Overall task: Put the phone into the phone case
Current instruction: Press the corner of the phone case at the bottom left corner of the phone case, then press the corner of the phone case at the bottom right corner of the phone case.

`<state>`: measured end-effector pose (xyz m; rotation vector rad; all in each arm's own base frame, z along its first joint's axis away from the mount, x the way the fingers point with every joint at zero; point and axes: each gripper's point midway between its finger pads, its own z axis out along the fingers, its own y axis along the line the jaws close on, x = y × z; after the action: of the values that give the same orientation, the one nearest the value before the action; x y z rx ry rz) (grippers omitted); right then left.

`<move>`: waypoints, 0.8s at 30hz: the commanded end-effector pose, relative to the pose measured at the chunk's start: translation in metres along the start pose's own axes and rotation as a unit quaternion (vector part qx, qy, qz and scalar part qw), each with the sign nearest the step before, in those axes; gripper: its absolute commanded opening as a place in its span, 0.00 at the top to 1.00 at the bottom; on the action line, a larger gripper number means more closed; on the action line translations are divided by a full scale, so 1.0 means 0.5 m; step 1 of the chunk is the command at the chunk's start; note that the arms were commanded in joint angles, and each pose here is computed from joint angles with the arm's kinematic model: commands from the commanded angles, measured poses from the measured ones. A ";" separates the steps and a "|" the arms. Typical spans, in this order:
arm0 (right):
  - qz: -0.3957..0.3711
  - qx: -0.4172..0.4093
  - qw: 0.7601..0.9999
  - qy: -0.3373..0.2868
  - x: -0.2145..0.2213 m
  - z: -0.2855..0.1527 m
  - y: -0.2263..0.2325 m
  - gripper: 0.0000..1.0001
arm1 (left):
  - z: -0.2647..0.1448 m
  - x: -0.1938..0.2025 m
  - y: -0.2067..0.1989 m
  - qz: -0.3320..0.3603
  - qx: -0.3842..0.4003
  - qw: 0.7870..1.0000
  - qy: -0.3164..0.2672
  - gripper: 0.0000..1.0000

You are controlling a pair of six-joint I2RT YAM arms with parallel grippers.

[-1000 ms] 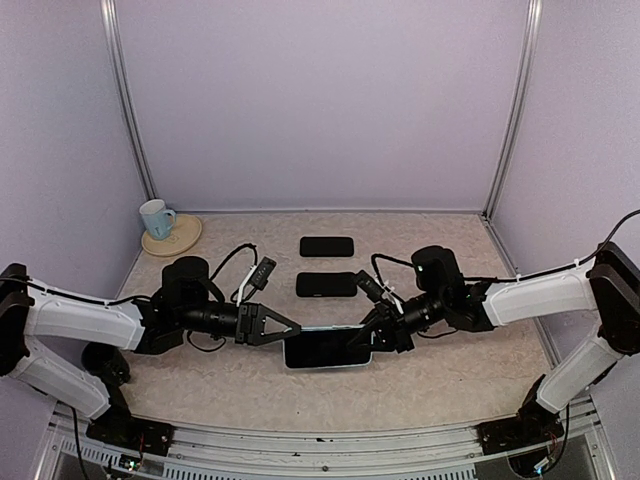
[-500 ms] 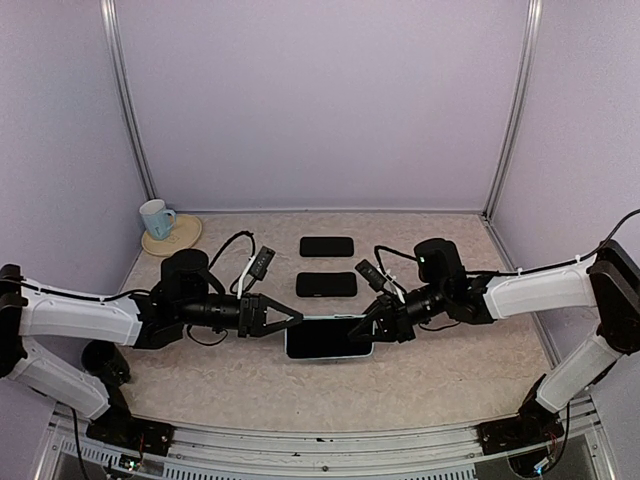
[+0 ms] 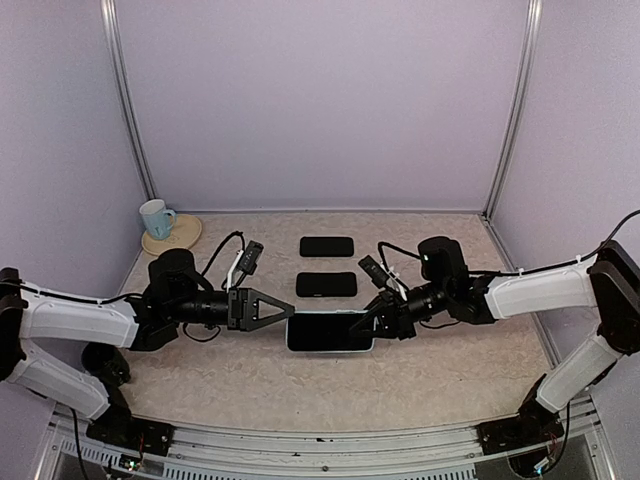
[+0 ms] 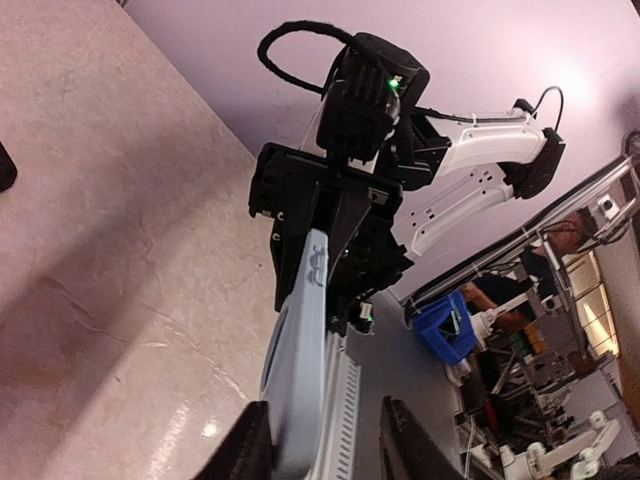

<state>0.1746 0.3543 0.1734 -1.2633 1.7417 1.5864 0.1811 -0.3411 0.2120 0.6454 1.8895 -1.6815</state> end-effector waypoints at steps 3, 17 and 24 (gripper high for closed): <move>0.018 0.072 0.997 -0.022 -0.006 -0.043 -0.050 1.00 | -0.026 -0.024 -0.041 0.009 0.029 0.999 -0.020 0.37; 0.002 0.067 0.996 -0.064 -0.059 -0.072 -0.009 1.00 | -0.024 -0.019 0.024 0.007 -0.048 0.998 -0.034 0.10; 0.001 0.045 0.994 -0.098 -0.092 -0.080 0.019 1.00 | 0.006 -0.014 0.004 0.021 -0.034 0.999 -0.021 0.01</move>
<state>0.2004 0.3302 0.1893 -1.0307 1.8236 1.5039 0.1889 -0.3339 0.2129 0.5742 1.9014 -1.6001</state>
